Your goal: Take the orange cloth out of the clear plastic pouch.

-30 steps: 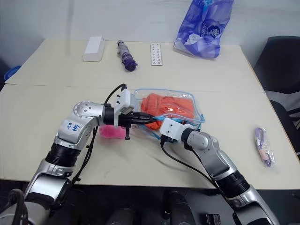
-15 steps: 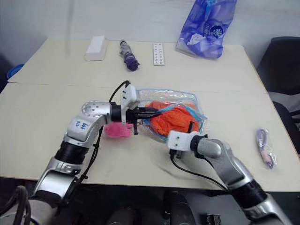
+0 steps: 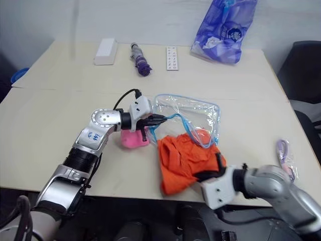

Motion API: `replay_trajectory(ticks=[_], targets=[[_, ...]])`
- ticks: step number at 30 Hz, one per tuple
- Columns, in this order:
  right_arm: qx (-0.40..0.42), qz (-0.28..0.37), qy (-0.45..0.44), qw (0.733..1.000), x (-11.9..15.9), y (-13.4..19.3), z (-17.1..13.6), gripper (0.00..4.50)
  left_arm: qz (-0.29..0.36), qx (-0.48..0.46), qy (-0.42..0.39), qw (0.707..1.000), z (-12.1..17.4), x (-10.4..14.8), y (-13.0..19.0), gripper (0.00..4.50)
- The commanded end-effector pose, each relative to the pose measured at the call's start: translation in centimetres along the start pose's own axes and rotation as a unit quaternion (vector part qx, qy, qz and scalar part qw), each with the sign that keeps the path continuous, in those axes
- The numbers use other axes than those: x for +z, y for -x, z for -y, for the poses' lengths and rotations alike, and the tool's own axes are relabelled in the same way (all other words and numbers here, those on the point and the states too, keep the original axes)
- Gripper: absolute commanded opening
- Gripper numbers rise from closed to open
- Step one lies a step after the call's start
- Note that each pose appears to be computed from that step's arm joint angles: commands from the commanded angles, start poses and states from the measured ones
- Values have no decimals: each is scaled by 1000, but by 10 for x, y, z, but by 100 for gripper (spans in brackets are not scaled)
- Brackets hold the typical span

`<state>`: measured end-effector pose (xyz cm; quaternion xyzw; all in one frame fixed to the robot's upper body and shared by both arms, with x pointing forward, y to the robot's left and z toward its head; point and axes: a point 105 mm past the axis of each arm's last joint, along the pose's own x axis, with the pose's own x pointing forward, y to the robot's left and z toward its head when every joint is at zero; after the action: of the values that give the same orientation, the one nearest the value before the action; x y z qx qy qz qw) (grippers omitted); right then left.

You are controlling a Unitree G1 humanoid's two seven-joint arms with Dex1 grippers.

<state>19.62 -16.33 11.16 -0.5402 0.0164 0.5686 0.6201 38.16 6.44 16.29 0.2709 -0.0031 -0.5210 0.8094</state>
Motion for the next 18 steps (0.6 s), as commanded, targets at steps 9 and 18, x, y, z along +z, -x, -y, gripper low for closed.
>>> replay_trajectory(ticks=[9, 18], targets=[[-90, -107, -72, 988, -41, 48, -9, 3, -65, 31, -70, 995, -25, -19, 47, 0], [-332, -89, -235, 909, -93, 53, 58, 3, -70, -96, -67, 991, 30, -31, 74, 0]])
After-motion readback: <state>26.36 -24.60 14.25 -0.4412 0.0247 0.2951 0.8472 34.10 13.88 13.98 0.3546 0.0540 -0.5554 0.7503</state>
